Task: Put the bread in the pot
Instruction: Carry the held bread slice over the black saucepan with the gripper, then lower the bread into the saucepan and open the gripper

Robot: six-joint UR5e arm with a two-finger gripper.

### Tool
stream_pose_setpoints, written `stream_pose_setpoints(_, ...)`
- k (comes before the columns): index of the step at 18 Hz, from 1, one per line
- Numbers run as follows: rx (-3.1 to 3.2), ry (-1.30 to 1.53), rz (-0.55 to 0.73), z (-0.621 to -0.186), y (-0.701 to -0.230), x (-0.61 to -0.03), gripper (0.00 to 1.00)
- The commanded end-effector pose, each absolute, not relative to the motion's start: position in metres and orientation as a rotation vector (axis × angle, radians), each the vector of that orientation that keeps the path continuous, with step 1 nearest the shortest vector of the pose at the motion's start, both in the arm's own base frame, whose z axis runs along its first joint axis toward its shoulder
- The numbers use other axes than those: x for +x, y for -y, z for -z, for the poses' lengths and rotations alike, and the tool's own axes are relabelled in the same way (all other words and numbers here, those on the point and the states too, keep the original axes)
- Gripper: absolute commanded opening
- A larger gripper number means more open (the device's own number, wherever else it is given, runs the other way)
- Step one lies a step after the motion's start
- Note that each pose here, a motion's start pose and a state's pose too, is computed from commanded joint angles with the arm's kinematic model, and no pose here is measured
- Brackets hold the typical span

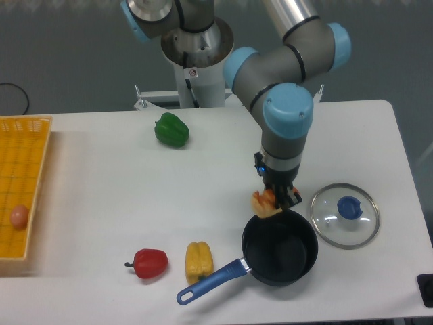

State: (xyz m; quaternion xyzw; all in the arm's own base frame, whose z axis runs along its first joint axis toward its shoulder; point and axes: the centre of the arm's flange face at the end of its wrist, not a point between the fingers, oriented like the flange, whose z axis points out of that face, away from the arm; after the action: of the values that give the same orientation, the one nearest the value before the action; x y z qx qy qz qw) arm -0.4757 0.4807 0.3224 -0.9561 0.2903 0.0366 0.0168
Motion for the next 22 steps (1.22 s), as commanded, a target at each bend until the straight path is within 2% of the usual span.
stream_pose_setpoints(16,-2.965,-0.858,-0.182,-0.296,-0.512,-0.500,0.49)
stream_pose_setpoints(22,-2.962,-0.872,-0.180,-0.294,-0.516,-0.493,0.56)
